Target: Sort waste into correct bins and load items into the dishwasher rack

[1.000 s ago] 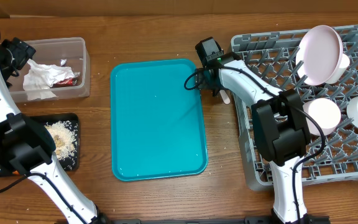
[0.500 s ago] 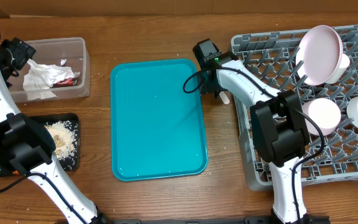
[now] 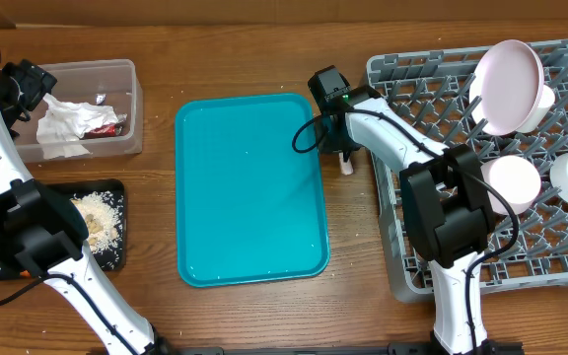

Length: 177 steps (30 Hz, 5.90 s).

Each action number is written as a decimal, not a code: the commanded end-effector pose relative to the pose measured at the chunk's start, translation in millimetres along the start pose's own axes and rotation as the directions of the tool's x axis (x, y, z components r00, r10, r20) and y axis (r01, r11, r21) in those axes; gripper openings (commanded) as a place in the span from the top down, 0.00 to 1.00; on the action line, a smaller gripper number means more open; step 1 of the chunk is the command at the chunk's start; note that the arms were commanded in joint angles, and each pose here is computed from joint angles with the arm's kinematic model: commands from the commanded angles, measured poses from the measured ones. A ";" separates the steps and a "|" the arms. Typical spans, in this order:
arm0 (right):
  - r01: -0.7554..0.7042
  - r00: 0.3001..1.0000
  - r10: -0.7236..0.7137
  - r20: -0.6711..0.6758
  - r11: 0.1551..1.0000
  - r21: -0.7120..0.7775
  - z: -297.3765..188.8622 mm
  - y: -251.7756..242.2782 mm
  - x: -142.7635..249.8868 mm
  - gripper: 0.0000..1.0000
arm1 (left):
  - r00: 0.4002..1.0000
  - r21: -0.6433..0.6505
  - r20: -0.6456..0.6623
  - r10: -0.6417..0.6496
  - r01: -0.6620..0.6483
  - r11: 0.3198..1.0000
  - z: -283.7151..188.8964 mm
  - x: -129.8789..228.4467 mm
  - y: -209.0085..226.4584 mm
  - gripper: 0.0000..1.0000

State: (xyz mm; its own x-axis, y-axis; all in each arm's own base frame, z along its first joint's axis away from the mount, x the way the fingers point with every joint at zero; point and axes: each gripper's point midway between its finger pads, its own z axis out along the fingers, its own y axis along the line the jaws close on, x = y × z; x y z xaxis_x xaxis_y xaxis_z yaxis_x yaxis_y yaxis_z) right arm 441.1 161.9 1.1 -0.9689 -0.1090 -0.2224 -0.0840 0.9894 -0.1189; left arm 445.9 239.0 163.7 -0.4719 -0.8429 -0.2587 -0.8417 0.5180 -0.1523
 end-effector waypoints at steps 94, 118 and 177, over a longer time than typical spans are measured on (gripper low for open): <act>-0.085 0.988 0.084 -0.132 0.996 0.000 -25.3 -9.3 21.5 0.96 | 1.000 -0.003 0.015 0.002 -0.002 1.000 -5.6 0.3 -2.1 0.00; -0.224 0.953 0.243 0.183 0.967 -0.120 -194.6 -109.6 -73.0 0.96 | 1.000 -0.003 0.015 0.002 -0.002 1.000 -5.6 0.3 -2.1 0.00; -0.152 0.972 0.104 -0.211 0.963 -0.222 -81.1 -67.8 24.8 0.81 | 1.000 -0.004 0.015 0.002 -0.002 1.000 -5.4 0.3 -2.0 0.00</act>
State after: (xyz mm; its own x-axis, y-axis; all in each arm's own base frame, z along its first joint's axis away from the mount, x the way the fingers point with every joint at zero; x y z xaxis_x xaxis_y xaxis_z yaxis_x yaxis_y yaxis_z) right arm 407.6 96.9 80.6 -0.9992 0.0075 -0.0400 0.0033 0.9946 0.1033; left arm 445.9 239.0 163.7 -0.4719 -0.8429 -0.2587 -0.8417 0.5180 -0.1523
